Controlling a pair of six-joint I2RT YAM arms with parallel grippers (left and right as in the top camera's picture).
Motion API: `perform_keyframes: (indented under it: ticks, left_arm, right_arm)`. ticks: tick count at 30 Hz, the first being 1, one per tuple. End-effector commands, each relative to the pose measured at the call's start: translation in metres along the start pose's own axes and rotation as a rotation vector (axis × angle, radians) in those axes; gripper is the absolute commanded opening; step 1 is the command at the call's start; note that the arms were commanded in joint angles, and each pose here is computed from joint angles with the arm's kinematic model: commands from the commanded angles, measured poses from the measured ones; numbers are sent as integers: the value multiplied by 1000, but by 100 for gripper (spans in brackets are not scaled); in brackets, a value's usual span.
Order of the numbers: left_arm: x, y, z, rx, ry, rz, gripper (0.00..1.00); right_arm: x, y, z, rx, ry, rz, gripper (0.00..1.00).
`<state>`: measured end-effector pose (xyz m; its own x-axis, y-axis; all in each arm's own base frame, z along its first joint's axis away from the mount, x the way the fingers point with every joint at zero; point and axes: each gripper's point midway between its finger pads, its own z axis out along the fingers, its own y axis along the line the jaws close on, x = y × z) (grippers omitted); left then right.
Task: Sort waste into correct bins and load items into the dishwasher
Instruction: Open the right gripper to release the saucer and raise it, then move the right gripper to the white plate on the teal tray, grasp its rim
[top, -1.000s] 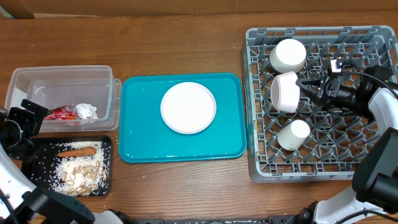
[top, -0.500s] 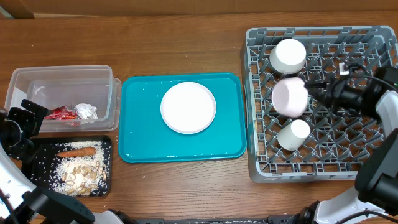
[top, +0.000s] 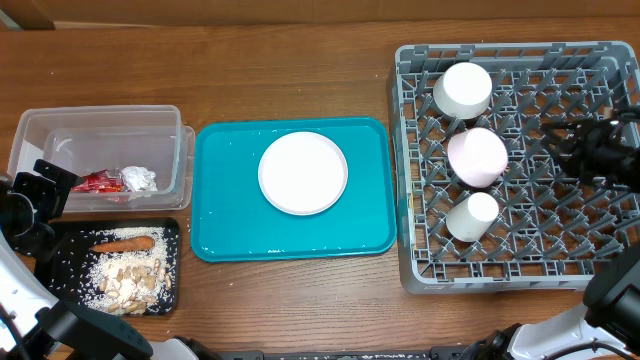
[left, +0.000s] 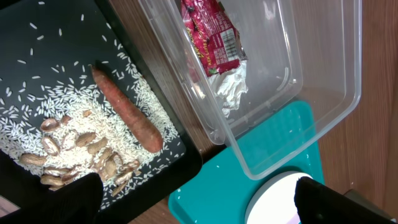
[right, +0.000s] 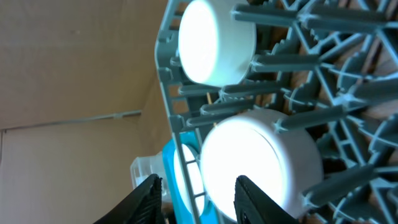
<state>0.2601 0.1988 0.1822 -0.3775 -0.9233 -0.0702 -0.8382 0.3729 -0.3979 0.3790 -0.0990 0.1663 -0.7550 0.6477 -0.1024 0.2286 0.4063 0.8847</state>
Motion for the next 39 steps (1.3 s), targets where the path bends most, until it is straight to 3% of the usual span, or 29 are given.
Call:
perform_keyframes:
  ticks: [1, 8, 16, 24, 32, 39]
  left_arm:
    - [-3, -4, -8, 6, -31, 7, 100]
    - [-3, -4, -8, 6, -31, 7, 100]
    - [-3, -4, -8, 6, -31, 7, 100]
    - [-3, -4, -8, 6, -31, 7, 100]
    - [-3, -4, -8, 6, -31, 6, 100]
    - [-2, -5, -8, 6, -30, 10, 100]
  right_arm:
    - [-2, 21, -1, 41, 11, -102, 40]
    - [42, 56, 38, 239, 123, -323, 39]
    - [135, 81, 118, 429, 352, -623, 39]
    - [197, 100, 173, 598, 313, -813, 40]
    - [226, 87, 227, 630, 278, -862, 46]
    - [226, 57, 265, 652, 294, -863, 46]
